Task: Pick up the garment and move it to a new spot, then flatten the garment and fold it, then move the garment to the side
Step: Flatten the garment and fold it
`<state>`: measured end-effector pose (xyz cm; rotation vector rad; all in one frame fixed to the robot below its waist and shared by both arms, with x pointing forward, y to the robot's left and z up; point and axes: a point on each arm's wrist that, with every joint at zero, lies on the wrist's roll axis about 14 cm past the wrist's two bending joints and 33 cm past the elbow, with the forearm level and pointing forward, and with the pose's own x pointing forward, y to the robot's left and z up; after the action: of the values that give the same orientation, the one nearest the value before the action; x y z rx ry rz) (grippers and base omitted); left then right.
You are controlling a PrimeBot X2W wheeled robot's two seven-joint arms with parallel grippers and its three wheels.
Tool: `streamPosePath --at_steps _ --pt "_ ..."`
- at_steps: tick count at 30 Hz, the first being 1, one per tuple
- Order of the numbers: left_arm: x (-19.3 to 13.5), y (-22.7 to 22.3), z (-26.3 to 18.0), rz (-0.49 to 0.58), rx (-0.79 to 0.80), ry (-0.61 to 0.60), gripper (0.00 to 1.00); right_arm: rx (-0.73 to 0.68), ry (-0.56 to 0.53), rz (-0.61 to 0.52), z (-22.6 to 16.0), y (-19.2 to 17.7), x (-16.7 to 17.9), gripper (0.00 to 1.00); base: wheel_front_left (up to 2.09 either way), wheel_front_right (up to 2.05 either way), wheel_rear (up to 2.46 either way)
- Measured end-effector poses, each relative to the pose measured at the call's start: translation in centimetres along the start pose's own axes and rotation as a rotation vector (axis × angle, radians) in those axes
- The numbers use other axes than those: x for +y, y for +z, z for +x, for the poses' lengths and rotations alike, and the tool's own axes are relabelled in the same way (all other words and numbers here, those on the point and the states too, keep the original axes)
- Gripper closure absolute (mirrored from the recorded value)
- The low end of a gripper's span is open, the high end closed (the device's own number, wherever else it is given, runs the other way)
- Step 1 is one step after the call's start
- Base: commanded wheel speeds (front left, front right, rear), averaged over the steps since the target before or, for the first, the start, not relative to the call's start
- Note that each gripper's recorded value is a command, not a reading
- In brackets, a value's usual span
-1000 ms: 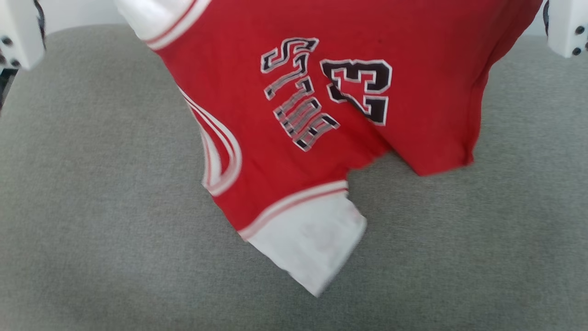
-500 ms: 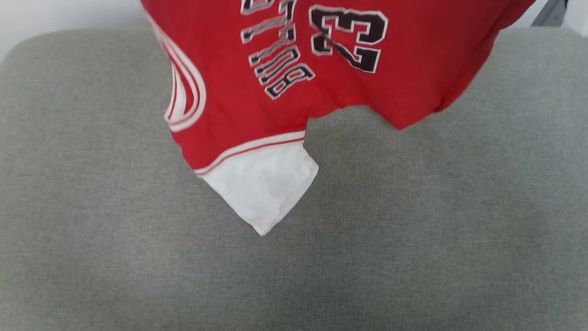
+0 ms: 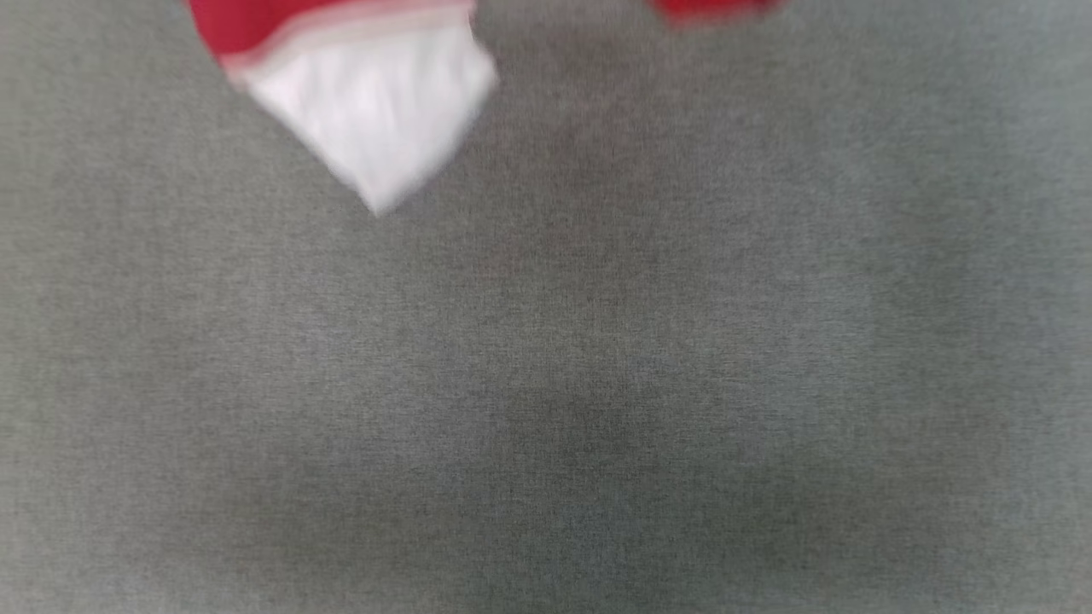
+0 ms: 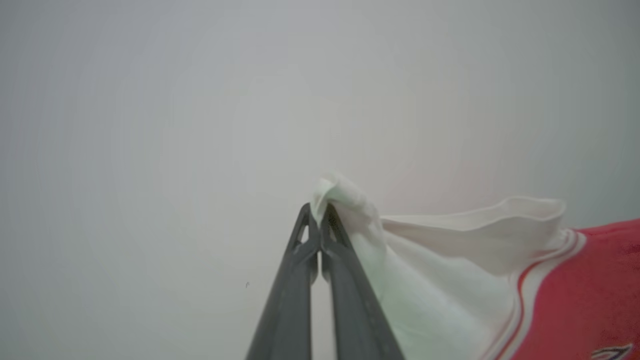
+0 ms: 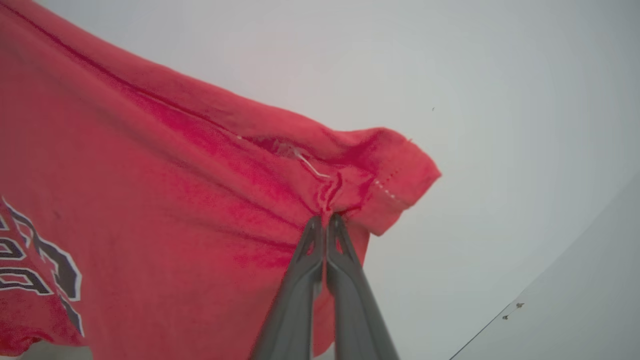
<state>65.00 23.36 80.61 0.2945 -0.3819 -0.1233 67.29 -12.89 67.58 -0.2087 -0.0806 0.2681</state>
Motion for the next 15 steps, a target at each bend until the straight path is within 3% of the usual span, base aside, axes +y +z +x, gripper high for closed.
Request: streamPosePath --at_steps 3,7,10,15 --pt "0.1 1.5 1.1 -0.004 -0.137 0.023 1.0 -0.126 -0.034 -0.057 1.2 1.3 -0.7 1.0 0.0 0.0 0.0" --pt "-0.2 1.4 1.1 0.001 -0.163 0.003 1.0 -0.127 -0.037 -0.065 2.2 -0.2 0.0 1.0 0.0 0.0 0.0" --pt "-0.7 -1.9 -0.1 0.01 -0.069 -0.035 1.0 -0.04 -0.016 -0.06 2.2 -2.9 1.1 1.0 0.0 0.0 0.0" --pt "-2.8 -10.4 -4.1 -0.039 0.235 -0.101 1.0 0.177 0.054 -0.039 0.4 -9.4 4.0 1.0 0.0 0.0 0.0"
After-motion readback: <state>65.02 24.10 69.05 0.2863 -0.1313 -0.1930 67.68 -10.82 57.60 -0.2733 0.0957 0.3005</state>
